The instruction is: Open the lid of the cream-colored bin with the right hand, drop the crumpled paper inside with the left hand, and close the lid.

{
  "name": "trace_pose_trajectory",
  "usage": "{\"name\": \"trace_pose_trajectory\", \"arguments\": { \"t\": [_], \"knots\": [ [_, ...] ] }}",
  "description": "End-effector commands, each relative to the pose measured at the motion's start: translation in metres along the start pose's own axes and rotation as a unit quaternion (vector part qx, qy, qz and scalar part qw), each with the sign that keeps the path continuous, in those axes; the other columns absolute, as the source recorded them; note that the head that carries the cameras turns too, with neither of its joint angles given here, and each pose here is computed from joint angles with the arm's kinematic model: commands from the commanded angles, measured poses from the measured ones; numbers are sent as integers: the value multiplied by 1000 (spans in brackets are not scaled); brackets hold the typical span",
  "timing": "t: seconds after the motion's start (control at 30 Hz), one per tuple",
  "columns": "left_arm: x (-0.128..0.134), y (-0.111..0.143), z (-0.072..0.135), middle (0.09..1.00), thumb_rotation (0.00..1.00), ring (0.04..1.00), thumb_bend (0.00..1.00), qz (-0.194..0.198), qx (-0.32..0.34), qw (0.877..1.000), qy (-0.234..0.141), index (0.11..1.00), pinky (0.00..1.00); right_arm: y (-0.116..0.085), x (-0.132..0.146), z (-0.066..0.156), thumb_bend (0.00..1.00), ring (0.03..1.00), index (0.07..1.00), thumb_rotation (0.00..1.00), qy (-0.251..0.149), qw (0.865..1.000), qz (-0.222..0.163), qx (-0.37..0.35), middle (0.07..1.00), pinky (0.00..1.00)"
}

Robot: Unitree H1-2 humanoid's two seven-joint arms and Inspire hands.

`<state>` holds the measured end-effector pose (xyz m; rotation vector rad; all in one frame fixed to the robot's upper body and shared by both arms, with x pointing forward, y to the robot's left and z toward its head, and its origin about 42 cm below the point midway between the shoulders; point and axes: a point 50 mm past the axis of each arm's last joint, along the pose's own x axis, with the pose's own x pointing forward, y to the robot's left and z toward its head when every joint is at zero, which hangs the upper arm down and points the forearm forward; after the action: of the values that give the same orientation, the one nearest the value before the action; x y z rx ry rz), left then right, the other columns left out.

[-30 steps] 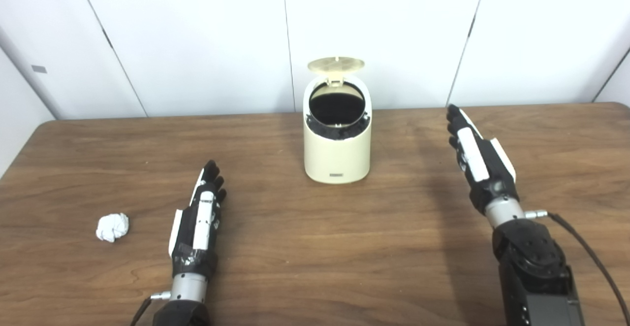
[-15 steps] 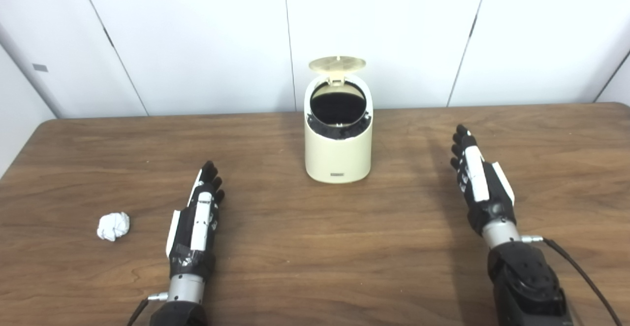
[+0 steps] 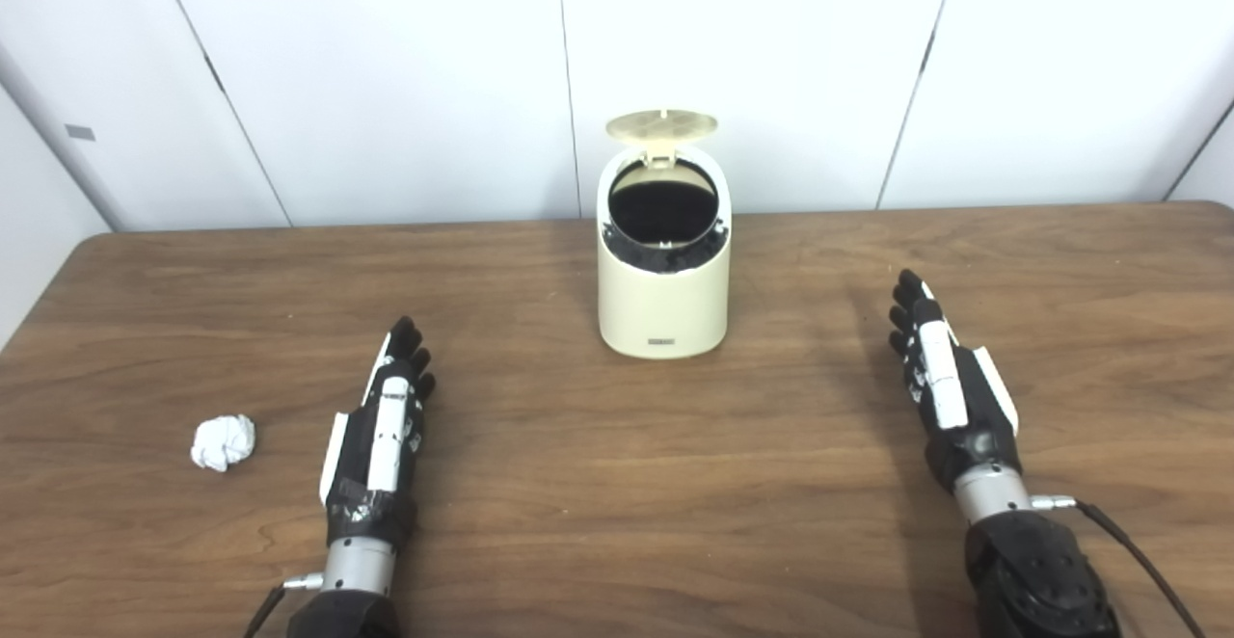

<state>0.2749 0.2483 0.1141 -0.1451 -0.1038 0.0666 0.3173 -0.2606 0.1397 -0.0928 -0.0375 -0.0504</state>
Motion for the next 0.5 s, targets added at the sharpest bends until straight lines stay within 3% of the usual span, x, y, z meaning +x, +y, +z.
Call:
{"name": "trace_pose_trajectory", "arguments": {
  "t": [0.0, 0.47],
  "knots": [
    [3, 0, 9, 1000, 859, 1000, 246, -8, 3, 1000, -19, 1000, 1000, -4, 1, 11, 521, 988, 979, 1000, -29, 1000, -3, -10, 992, 1000],
    [1, -17, 5, 1000, 853, 999, 301, 3, -5, 1000, -6, 994, 1000, -30, 4, -8, 500, 1000, 996, 1000, -24, 1000, -9, 11, 1000, 1000]
  ]
}}
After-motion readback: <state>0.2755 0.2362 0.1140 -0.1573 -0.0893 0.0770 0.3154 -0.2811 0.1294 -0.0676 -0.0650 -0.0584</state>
